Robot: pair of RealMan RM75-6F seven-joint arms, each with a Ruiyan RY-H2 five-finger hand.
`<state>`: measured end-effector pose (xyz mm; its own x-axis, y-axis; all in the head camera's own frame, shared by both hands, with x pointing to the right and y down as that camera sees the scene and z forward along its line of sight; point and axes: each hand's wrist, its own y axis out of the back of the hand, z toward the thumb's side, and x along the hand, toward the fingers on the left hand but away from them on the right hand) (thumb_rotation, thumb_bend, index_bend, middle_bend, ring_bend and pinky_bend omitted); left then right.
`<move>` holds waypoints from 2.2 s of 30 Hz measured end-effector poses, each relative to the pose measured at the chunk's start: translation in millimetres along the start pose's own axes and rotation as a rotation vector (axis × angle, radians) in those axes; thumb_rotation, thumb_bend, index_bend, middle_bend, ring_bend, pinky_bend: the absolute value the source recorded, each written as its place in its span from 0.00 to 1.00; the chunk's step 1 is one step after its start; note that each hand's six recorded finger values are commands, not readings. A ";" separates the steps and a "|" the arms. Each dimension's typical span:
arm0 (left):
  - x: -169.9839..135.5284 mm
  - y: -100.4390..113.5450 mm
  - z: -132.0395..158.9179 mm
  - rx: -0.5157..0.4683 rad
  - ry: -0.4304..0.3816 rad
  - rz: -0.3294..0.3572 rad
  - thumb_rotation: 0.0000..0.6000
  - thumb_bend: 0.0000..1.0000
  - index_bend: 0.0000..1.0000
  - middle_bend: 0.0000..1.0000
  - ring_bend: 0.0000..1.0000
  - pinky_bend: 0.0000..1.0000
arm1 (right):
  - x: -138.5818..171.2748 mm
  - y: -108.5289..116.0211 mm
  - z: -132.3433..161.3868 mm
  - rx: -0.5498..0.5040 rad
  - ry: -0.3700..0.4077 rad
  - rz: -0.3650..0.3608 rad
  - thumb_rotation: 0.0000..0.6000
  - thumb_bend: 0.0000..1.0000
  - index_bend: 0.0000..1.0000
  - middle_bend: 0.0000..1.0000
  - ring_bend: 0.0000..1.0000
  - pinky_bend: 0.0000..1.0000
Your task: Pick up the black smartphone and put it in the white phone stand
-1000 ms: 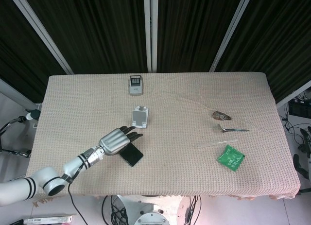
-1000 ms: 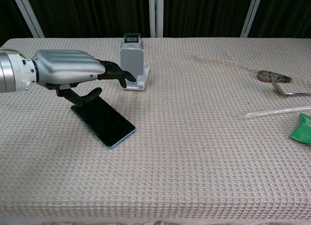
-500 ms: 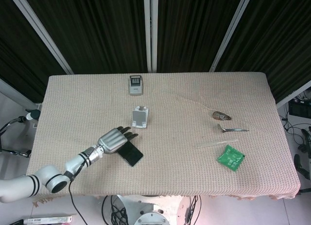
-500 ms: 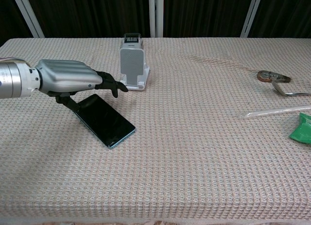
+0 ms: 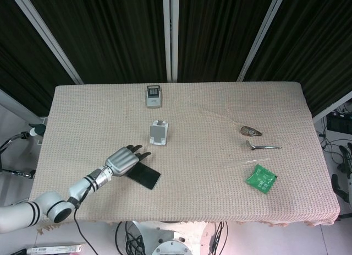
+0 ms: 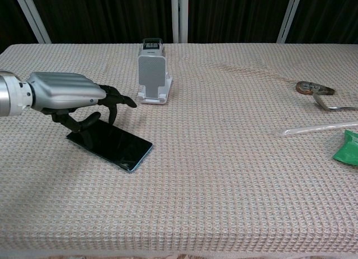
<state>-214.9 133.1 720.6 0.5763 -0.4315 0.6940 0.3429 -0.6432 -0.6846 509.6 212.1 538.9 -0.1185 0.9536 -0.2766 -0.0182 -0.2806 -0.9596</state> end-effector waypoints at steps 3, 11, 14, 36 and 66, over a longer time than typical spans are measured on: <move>-4.7 -5.4 -3.2 -0.015 0.014 -0.023 1.00 0.77 0.03 0.41 0.05 0.20 | -1.1 -2.0 2.7 0.001 0.006 0.005 1.00 0.42 0.00 0.00 0.00 0.00; -17.1 -3.9 -5.3 -0.035 0.035 -0.025 1.00 0.73 0.02 0.51 0.11 0.20 | -2.1 -4.6 5.8 0.006 0.010 0.011 1.00 0.42 0.00 0.00 0.00 0.00; -21.9 -4.2 -5.1 -0.047 0.041 -0.029 1.00 0.49 0.02 0.43 0.12 0.20 | -1.9 -4.4 5.3 0.007 0.008 0.009 1.00 0.42 0.00 0.00 0.00 0.00; -66.5 -37.7 10.2 -0.342 0.206 0.173 0.71 0.01 0.10 0.04 0.06 0.19 | -7.6 -10.9 13.1 0.005 0.037 0.006 1.00 0.42 0.00 0.00 0.00 0.00; -40.7 -48.8 16.5 -0.292 0.300 0.119 0.79 0.09 0.25 0.04 0.06 0.19 | -6.7 -7.3 8.0 0.010 0.031 0.003 1.00 0.42 0.00 0.00 0.00 0.00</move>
<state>-242.8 192.5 722.2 0.3432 -0.6501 0.6779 0.0379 -0.7116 -0.7016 502.6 206.9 548.1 -0.0873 0.9557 -0.2810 -0.0276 -0.2843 -0.9583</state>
